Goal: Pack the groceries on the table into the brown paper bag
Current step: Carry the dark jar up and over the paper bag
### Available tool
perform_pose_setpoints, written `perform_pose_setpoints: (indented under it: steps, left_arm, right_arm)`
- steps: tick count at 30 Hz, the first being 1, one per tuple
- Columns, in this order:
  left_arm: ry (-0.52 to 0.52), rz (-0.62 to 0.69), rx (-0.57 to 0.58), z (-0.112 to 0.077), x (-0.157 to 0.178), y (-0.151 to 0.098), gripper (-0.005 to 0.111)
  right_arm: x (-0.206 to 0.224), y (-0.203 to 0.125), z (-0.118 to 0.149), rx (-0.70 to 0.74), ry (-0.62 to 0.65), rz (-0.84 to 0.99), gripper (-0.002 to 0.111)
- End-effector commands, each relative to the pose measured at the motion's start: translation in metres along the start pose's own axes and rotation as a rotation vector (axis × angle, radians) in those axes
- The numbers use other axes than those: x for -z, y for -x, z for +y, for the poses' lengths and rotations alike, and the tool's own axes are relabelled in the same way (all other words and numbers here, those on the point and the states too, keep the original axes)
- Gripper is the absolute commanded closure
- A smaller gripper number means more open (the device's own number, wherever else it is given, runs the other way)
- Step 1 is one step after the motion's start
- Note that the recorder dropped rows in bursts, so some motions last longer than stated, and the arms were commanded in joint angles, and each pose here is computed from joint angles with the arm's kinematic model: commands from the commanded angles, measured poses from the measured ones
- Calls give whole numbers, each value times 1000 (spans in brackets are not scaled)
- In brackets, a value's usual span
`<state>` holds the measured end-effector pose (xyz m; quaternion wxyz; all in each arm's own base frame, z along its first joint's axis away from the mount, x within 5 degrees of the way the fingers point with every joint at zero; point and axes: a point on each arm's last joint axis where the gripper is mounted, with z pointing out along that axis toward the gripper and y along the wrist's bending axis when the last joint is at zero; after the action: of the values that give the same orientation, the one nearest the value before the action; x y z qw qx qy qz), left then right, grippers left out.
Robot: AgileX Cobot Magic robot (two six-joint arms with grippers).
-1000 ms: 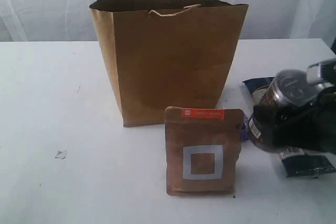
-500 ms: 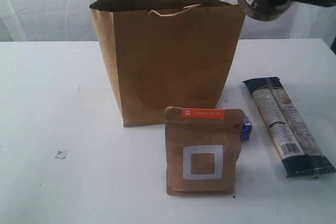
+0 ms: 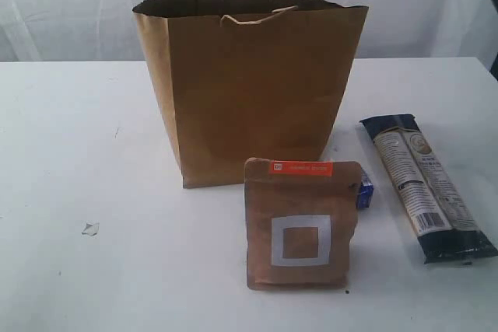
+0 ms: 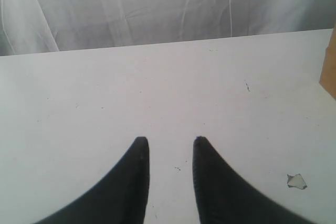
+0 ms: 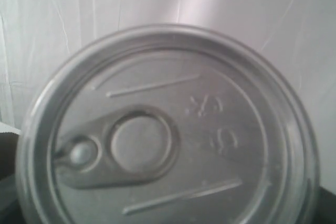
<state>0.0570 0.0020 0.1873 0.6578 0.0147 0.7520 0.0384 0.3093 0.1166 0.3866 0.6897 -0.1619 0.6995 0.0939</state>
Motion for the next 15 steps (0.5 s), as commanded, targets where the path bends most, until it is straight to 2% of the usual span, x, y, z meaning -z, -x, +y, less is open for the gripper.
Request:
perform_pose_setpoints:
  steps: [1, 9, 15]
  left_arm:
    - [2, -2, 12, 0, 0, -1, 72]
    - [2, -2, 12, 0, 0, -1, 72]
    - [2, -2, 12, 0, 0, -1, 72]
  right_arm:
    - [-19, 12, -1, 11, -7, -89, 108]
    - [-48, 0, 1, -42, 2, -37, 108]
    - [-52, -5, 15, -37, 41, -16, 108]
